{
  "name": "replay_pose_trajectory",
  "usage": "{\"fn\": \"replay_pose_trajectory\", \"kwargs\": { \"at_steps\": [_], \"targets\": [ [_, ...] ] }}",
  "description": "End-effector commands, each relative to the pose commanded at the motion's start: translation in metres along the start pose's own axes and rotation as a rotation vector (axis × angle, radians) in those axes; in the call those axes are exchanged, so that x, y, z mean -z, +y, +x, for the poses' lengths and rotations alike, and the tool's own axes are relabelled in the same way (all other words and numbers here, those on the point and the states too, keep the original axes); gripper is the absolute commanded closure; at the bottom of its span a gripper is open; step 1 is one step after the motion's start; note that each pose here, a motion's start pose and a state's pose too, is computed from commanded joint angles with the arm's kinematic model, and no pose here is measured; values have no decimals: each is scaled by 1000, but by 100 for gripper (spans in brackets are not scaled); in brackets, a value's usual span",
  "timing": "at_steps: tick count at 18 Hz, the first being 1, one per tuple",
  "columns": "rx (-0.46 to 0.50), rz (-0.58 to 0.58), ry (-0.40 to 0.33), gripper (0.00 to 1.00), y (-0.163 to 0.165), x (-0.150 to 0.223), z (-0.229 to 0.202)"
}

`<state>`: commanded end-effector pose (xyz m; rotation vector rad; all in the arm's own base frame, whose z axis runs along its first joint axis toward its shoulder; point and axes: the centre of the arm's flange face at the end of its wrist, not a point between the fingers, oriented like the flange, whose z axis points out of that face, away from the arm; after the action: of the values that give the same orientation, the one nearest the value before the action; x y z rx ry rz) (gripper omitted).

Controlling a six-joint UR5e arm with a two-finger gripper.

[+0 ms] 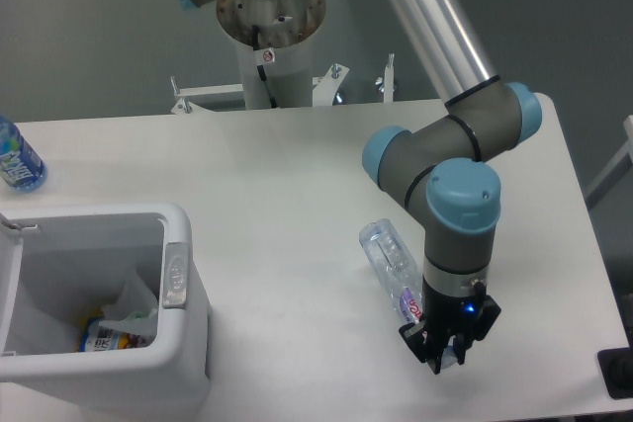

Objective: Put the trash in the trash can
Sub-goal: 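Lift the bottle by its cap end, tilting it upward, then carry the bottle over the trash bin and lower it in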

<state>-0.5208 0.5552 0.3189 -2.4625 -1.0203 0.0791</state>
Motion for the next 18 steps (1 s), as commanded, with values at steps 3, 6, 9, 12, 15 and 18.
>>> {"fn": "replay_pose_trajectory", "kwargs": {
  "at_steps": [3, 6, 9, 12, 15, 18],
  "targets": [
    [14, 66, 37, 72, -15, 37, 0],
    [95, 167, 86, 72, -45, 88, 5],
    [115, 250, 95, 72, -65, 136, 18],
    [107, 317, 98, 72, -69, 184, 34],
    [54, 423, 114, 72, -70, 229, 67],
    [-1, 480, 143, 72, -67, 258, 107]
  ]
}}
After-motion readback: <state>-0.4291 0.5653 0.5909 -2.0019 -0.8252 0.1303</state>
